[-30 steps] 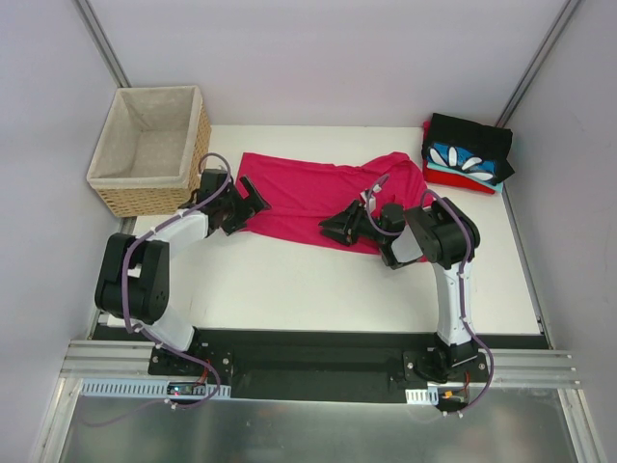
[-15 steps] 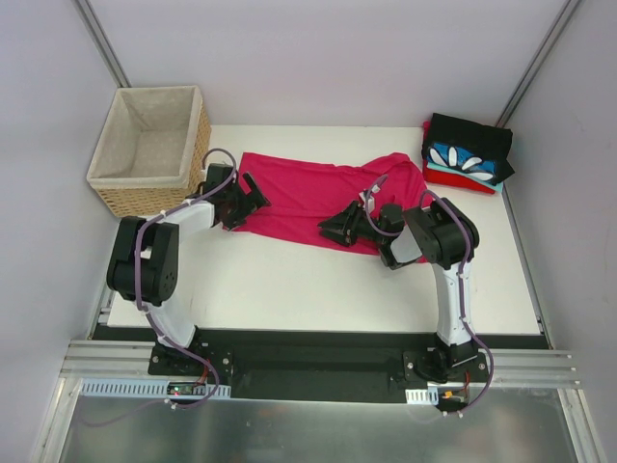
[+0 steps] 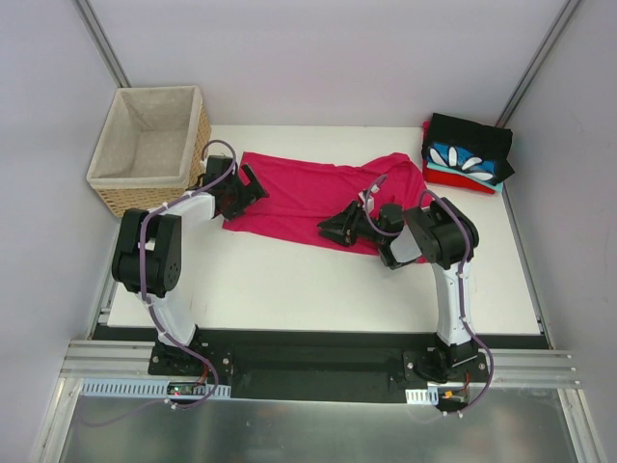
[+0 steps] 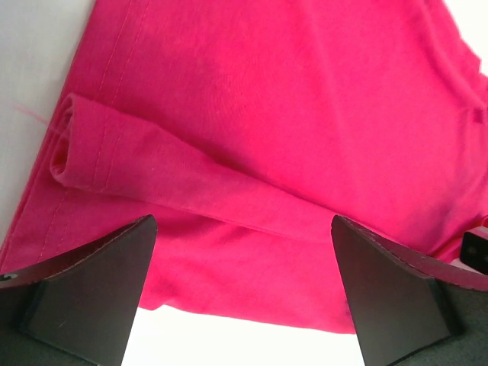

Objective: Fold and stack the t-shirts

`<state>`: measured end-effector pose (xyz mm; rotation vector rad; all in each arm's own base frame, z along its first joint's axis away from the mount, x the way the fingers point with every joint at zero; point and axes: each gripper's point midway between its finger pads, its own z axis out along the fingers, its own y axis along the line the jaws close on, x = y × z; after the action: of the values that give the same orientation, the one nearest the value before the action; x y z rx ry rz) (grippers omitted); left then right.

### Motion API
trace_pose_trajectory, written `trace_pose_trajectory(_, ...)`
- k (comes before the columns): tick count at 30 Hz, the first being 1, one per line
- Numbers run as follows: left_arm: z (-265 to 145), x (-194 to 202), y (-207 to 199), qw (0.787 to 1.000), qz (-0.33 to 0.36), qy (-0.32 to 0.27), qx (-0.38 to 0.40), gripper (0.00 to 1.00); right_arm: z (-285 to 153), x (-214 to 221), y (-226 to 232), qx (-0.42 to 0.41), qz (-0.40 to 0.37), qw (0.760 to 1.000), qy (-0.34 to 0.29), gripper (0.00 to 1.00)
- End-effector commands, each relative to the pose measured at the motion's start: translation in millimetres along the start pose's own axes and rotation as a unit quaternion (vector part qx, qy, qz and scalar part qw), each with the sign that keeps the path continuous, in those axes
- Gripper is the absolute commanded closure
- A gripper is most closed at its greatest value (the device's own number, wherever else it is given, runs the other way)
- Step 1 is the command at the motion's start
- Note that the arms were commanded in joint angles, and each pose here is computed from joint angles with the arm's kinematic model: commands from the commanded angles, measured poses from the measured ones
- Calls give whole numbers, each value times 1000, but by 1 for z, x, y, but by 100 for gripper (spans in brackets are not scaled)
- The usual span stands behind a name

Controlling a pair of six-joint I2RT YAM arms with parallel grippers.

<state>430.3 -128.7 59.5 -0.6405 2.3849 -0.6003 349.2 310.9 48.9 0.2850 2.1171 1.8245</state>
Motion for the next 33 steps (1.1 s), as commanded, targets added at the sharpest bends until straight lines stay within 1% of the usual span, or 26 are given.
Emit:
trace_pose_trajectory(1, -5, -20, -14, 1000, 10, -23, 18, 1, 4, 8, 7, -39, -54, 998, 9, 46)
trace_pose_trajectory(4, -7, -23, -16, 999, 11, -26, 21, 1, 4, 8, 7, -39, -55, 998, 8, 46)
trace_pose_trajectory(16, 5, -15, -3, 1000, 4, -16, 1, 1, 4, 8, 7, -40, -55, 998, 9, 46)
trace_pose_trajectory(33, 17, -31, 0, 1000, 5, -25, -5, 1, 4, 10, 7, -41, -55, 998, 12, 46)
